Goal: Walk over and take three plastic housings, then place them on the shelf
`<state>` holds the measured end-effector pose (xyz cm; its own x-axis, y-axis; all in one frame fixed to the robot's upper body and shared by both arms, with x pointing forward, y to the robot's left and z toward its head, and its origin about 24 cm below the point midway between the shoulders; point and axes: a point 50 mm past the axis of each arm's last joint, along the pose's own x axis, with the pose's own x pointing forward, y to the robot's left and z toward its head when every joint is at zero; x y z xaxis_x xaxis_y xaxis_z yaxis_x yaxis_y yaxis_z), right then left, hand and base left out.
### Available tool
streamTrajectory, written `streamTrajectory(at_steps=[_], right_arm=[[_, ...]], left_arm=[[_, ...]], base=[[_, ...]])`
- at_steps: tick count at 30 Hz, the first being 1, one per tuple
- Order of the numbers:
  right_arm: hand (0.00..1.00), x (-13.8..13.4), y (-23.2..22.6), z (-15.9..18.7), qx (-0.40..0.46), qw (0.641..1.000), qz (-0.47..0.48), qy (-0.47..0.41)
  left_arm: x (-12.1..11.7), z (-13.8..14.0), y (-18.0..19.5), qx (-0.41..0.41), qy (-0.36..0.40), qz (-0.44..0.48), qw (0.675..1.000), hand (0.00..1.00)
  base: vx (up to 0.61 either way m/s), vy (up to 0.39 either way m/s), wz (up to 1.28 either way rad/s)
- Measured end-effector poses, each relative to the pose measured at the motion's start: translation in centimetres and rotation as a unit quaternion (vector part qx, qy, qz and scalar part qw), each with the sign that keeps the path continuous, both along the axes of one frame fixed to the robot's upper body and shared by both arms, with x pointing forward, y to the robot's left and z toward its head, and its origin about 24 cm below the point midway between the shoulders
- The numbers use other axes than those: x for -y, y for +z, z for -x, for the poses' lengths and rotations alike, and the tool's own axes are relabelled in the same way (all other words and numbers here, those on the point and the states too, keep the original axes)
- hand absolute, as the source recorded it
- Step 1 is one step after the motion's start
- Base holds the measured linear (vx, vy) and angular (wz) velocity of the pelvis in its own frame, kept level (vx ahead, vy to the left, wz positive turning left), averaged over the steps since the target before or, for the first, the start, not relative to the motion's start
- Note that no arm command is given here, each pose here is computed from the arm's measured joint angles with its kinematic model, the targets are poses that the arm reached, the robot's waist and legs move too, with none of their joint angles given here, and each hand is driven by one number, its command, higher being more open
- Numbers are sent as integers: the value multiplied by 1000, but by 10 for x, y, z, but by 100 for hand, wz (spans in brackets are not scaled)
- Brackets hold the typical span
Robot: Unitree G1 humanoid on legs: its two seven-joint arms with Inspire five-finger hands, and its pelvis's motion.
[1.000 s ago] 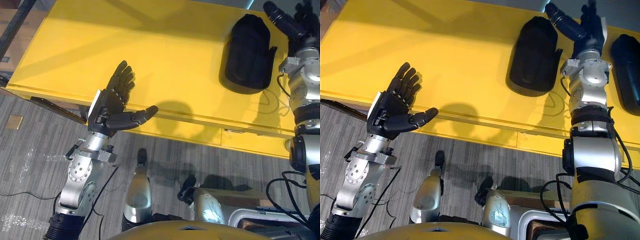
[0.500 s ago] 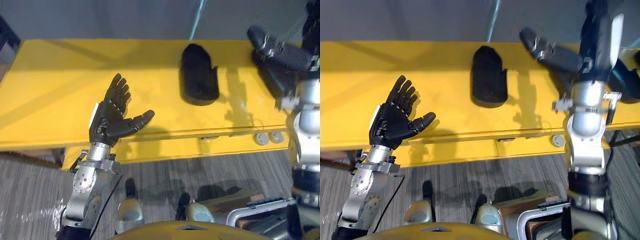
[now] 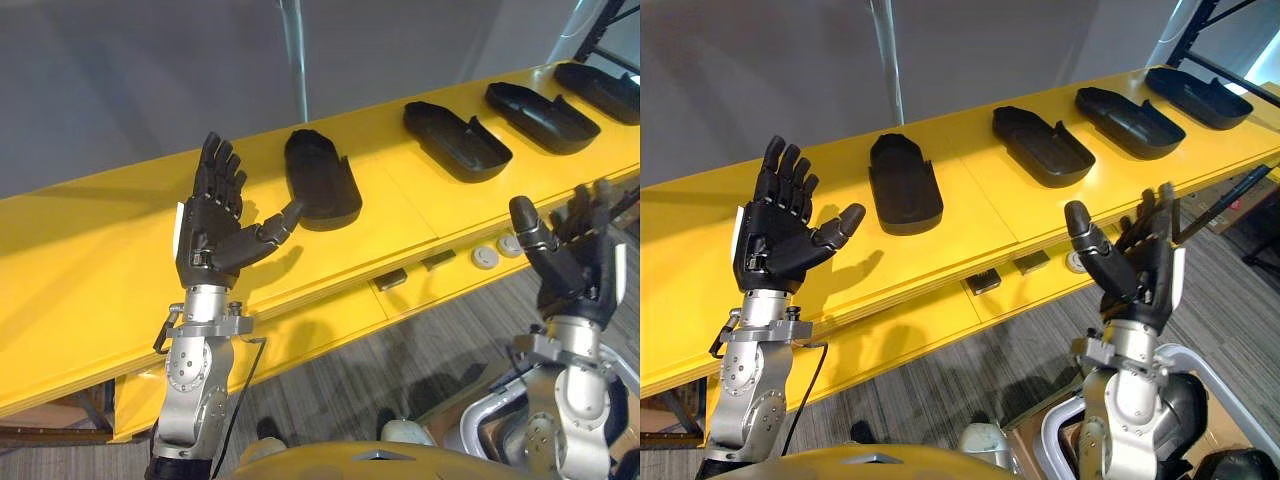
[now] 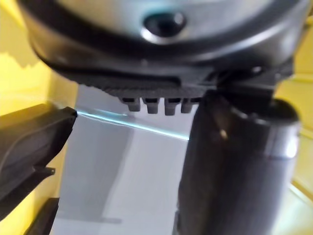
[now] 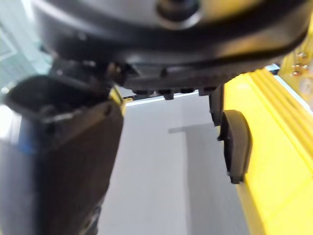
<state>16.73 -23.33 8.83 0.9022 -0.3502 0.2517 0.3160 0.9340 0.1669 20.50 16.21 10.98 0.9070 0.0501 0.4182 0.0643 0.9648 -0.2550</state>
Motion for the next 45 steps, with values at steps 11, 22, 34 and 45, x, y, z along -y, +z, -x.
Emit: streamTrajectory(at_steps=[11, 22, 34, 45], right_arm=[[100, 13, 14, 12, 46, 992, 61, -97], [100, 6, 25, 5, 87, 993, 76, -10], [100, -14, -7, 20, 60, 996, -57, -31], [100, -52, -16, -37, 78, 995, -57, 32]], left_arm=[[22, 0, -2, -8, -39, 14, 999, 100], [33, -5, 1, -7, 3, 37, 999, 100], [41, 1, 16, 33, -62, 54, 996, 100], [8, 7, 14, 66, -88, 80, 991, 100]], base=[[12, 16, -51], [18, 36, -100], [-96, 112, -13], [-140, -140, -61]])
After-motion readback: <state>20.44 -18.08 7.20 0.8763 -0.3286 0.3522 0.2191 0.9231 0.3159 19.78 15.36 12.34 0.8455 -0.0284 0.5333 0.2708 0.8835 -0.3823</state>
